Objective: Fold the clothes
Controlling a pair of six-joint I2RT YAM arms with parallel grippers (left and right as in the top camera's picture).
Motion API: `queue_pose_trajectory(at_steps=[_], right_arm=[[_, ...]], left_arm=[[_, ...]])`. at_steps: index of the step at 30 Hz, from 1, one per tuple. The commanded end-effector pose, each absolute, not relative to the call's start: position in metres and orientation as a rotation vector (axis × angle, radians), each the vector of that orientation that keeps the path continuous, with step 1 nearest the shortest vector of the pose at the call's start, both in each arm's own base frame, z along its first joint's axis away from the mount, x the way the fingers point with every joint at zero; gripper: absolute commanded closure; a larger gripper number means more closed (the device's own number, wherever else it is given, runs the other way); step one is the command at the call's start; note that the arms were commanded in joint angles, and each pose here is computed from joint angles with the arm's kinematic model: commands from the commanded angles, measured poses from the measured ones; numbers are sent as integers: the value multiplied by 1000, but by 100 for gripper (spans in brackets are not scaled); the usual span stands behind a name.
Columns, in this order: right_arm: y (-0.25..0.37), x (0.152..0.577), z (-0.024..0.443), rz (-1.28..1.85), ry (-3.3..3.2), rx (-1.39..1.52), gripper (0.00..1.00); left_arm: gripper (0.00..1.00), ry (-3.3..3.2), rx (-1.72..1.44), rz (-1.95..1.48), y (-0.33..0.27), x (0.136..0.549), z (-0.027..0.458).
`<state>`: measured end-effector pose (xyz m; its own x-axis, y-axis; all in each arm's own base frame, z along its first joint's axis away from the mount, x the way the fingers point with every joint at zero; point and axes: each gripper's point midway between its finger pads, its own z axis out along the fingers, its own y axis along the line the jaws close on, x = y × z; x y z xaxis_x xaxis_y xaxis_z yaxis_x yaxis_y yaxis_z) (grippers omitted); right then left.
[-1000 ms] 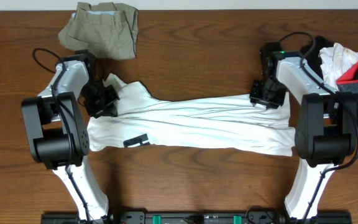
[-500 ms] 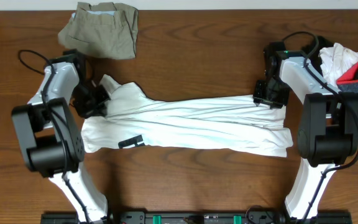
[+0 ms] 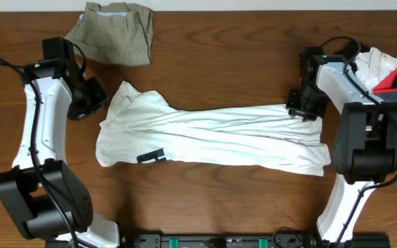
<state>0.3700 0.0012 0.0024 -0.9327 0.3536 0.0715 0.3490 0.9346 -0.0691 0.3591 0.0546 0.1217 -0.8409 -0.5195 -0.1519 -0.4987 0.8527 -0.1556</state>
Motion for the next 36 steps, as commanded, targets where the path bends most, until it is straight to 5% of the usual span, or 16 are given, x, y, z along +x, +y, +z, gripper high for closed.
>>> queue_pose_trajectory(at_steps=[1,9,19,36], right_arm=[[-3,388,30,81,-3075,-581,71],[46,384,79,-213,-3104,-413,73],[119,355,58,-315,-3051,-80,76],[36,325,11,50,-2965,-457,72]], left_arm=[[94,2852,-747,-174,43,359,124],[94,2919,-530,-437,-31,359,128],[94,3024,-161,-465,-124,332,115],[94,3131,-191,-431,-131,303,68]])
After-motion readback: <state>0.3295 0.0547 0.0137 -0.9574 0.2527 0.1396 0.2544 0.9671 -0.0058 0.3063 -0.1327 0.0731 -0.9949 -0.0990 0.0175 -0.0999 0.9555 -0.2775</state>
